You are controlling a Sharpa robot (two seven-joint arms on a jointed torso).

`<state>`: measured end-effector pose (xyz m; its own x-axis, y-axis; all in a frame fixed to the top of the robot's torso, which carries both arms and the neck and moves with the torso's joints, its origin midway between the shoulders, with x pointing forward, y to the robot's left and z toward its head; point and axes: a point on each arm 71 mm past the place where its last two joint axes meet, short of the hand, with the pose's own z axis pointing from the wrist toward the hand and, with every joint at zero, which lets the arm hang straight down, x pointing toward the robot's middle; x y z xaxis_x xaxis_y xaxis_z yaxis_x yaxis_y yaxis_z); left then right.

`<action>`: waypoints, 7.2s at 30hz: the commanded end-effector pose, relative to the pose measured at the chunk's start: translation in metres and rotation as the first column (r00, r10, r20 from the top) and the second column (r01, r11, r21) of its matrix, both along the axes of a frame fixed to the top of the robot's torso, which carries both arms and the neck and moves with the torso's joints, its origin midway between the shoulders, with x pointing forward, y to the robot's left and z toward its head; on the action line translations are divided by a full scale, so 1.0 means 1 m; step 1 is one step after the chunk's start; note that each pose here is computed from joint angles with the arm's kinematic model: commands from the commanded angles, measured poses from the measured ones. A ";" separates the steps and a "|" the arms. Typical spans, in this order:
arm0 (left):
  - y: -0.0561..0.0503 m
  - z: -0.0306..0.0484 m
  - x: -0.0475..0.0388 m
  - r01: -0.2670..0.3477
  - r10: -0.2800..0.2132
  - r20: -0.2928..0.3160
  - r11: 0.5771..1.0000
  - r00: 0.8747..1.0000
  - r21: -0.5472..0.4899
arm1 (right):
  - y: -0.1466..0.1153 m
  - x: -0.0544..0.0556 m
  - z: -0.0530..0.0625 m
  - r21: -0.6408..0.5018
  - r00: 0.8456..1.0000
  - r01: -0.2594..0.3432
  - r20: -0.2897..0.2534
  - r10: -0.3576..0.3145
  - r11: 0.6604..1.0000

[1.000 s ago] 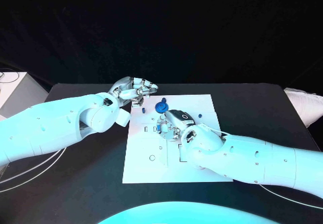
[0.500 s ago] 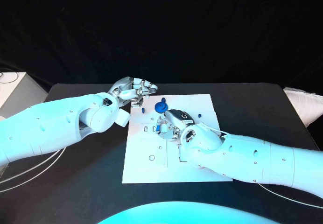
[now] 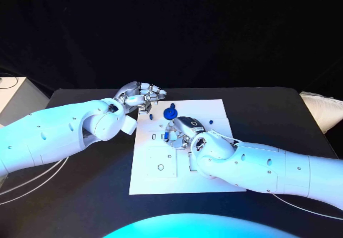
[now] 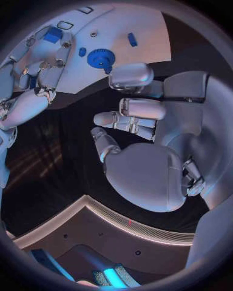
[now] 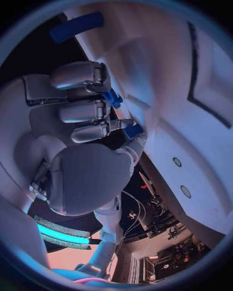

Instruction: Assemble the parts on the task board

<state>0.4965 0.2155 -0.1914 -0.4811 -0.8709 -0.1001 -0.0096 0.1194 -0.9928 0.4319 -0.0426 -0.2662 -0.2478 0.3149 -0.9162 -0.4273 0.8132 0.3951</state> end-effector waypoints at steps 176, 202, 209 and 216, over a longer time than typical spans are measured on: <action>-0.045 -0.0336 -0.0066 0.220 -0.058 -0.231 0.591 0.971 0.776 | -0.190 0.062 0.096 0.298 0.945 0.320 -0.167 -0.281 0.899; -0.044 -0.0644 -0.0218 0.117 -0.015 -0.131 0.558 0.991 0.822 | -0.193 0.063 0.094 0.288 0.943 0.323 -0.174 -0.282 0.901; -0.046 -0.0705 -0.0245 0.132 -0.022 -0.144 0.555 0.989 0.822 | -0.192 0.063 0.094 0.286 0.943 0.322 -0.177 -0.281 0.902; -0.047 -0.0737 -0.0253 0.143 -0.027 -0.153 0.549 0.988 0.824 | -0.191 0.063 0.093 0.285 0.943 0.322 -0.179 -0.280 0.903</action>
<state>0.4709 0.1701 -0.2658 -0.6096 -0.3879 -0.6914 -0.0703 0.8951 -0.4402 0.4953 -0.2359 -0.1722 -0.1925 0.6640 -0.7226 -0.0982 0.7196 0.6874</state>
